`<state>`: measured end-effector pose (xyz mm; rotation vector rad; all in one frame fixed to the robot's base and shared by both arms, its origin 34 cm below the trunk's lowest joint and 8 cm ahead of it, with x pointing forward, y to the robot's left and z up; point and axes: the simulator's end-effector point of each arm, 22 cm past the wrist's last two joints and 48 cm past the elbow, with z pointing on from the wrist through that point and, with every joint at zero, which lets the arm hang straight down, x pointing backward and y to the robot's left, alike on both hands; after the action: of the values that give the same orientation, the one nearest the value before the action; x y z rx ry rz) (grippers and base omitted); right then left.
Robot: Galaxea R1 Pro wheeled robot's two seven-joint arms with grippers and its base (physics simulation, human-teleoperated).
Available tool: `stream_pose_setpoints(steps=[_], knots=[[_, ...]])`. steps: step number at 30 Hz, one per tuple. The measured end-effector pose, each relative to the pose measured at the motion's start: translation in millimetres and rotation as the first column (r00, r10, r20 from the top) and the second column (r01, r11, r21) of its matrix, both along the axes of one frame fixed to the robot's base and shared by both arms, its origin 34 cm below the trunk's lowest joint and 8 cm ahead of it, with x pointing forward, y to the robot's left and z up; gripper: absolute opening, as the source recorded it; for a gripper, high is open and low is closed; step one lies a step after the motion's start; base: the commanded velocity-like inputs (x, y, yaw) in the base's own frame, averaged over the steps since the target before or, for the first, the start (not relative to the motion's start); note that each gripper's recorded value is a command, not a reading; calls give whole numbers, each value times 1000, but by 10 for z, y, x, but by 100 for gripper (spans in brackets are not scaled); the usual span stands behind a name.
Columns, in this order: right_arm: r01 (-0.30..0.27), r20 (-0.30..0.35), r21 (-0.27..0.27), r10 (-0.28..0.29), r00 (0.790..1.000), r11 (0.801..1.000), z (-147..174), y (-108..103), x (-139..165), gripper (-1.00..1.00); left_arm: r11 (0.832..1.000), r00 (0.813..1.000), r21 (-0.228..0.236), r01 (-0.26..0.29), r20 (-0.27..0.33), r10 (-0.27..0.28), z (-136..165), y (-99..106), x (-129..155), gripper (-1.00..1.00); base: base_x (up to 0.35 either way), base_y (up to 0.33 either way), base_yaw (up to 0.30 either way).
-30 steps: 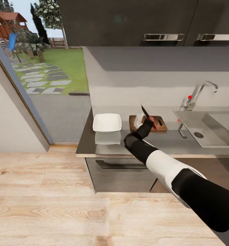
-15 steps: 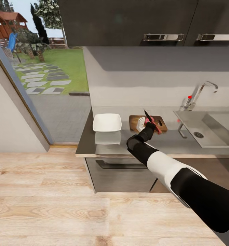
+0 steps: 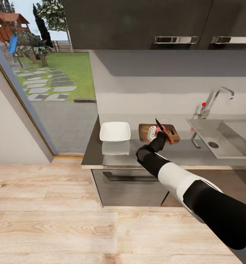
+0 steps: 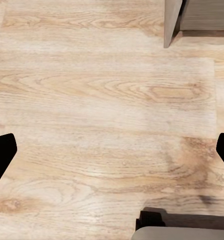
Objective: In the kitchen, take the Vidalia onion out of the sink, dice it on the chopping board with the paring knife, put the diced onion into the bowl on the countertop, then place both the paring knife and the chopping board into the sink.
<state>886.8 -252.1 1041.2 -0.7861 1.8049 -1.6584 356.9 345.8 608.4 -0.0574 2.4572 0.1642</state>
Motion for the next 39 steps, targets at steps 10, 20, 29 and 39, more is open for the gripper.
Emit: stream_pose_setpoints(steps=[10, 20, 29, 39], knots=[[-1, 4, -5, 1, 1000, 1000, 17, 1, 0, -100, 1000, 1000, 0, 0, 0, 0, 1, 0, -1, 100, 127, 21, 0], [-1, 5, -6, 1, 1000, 1000, 16, 1, 2, -100, 1000, 1000, 0, 0, 0, 0, 0, 0, 0, 100, 19, 25, 0], [-1, 4, -5, 1, 1000, 1000, 15, 1, 2, -100, 1000, 1000, 0, 0, 0, 0, 0, 0, -1, 100, 8, 69, 0], [0, 3, -3, 0, 1000, 1000, 10, 0, 0, -100, 1000, 1000, 0, 0, 0, 0, 0, 1, 0, 100, 42, 68, 0]])
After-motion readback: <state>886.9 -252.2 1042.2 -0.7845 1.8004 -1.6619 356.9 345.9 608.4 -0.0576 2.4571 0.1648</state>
